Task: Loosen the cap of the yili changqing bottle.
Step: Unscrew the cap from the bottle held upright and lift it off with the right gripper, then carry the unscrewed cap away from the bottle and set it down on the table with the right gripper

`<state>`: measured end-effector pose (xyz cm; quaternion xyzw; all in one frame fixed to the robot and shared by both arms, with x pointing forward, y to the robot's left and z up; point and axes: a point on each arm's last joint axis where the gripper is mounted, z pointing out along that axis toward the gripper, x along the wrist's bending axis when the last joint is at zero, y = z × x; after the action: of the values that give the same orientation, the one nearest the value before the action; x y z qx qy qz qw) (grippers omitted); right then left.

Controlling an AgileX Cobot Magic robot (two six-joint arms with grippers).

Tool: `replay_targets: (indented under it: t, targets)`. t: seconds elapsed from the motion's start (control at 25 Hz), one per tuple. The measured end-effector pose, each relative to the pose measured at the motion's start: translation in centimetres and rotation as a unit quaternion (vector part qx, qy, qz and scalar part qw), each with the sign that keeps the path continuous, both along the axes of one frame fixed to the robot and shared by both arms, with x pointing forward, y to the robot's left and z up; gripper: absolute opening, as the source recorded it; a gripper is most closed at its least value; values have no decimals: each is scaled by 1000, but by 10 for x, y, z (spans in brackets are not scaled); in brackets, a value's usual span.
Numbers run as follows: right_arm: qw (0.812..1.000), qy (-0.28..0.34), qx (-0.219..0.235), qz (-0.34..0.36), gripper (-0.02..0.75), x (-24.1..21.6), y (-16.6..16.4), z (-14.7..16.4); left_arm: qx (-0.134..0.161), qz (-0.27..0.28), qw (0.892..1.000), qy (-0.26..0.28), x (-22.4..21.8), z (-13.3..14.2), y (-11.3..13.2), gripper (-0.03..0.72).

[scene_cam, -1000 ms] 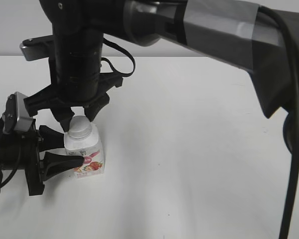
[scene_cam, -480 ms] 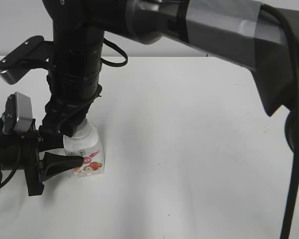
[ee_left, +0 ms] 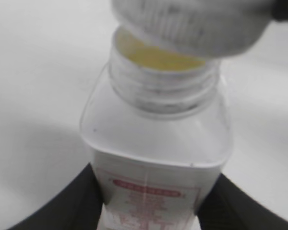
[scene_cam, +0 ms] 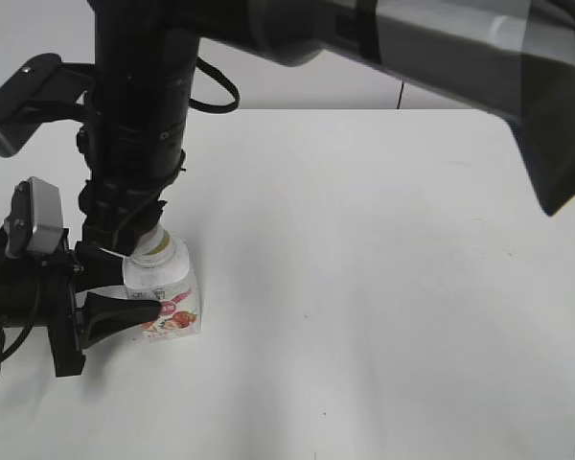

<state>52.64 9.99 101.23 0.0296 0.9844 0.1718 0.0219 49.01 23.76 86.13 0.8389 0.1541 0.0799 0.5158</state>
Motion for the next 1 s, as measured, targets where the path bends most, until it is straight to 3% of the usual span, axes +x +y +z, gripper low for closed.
replay_targets:
  t: [0.24,0.56,1.0]
  targets:
    - [1000,-13,8,-14,382,-1,-4,16,0,0,1000,0,0,0,0,358]
    - [986,-34,-2,-164,382,16,-23,32,0,0,1000,0,0,0,0,358]
    - [936,-16,39,-349,382,79,-100,60,0,1,1000,0,0,0,0,358]
